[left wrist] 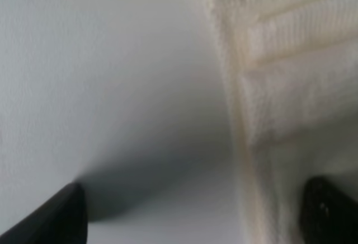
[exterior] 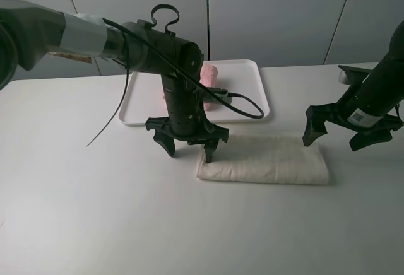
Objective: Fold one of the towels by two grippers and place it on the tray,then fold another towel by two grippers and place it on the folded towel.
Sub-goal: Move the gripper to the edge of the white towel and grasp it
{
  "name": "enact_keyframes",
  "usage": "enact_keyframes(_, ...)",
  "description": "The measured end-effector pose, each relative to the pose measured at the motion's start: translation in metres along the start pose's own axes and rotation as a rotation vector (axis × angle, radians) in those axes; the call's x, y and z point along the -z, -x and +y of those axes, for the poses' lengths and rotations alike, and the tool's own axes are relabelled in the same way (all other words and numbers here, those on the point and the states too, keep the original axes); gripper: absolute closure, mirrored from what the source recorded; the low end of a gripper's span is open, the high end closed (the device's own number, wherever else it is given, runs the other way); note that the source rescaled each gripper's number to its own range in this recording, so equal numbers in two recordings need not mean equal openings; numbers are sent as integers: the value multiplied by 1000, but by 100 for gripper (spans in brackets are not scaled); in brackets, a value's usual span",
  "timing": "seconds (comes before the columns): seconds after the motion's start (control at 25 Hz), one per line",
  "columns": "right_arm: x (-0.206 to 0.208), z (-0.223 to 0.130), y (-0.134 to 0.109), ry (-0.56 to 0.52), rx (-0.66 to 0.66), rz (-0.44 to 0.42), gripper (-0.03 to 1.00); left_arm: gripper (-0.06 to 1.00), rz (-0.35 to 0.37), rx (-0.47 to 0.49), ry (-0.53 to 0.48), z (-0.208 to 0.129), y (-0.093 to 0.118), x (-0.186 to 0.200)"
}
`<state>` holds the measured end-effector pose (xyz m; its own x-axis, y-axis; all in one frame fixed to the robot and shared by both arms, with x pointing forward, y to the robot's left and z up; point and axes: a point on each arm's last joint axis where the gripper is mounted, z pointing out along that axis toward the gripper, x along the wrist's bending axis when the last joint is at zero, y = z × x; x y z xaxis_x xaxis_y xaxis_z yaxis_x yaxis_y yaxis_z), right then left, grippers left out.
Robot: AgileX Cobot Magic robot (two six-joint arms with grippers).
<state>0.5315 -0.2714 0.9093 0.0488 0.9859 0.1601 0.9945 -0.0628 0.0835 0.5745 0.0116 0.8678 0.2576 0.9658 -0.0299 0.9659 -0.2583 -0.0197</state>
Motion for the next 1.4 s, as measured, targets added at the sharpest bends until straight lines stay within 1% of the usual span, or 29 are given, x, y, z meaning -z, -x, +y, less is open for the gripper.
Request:
enact_keyframes(0.16,-15,-1,-5,-42,26,-5,-3,-4,0,-2,0,0,0,0)
enact_keyframes(0.32,-28,-2,-5,-75,48,-36,-3,-4,0,-2,0,0,0,0)
enact_keyframes(0.48,-33,-2,-3,-81,46,-58,-3,-4,1,-3,2,0,0,0)
enact_keyframes(0.68,-35,-2,-3,-85,39,-59,-3,-4,1,-3,2,0,0,0)
enact_keyframes(0.76,-35,-3,-5,-86,44,-59,-3,-4,1,-5,2,0,0,0)
enact_keyframes(0.92,-39,-5,-17,-90,103,-73,-3,-4,-1,-5,6,1,0,0)
enact_keyframes(1.24,-46,-4,-16,-103,99,-125,-3,-4,-2,-25,9,1,0,0)
enact_keyframes(1.28,-46,-3,-16,-105,96,-128,-1,-4,-2,-25,9,1,0,0)
enact_keyframes(1.32,-47,-3,-16,-105,96,-131,4,-4,-2,-25,9,1,0,0)
enact_keyframes(1.4,-48,-3,-15,-108,95,-133,20,-4,-8,-21,9,1,1,-1)
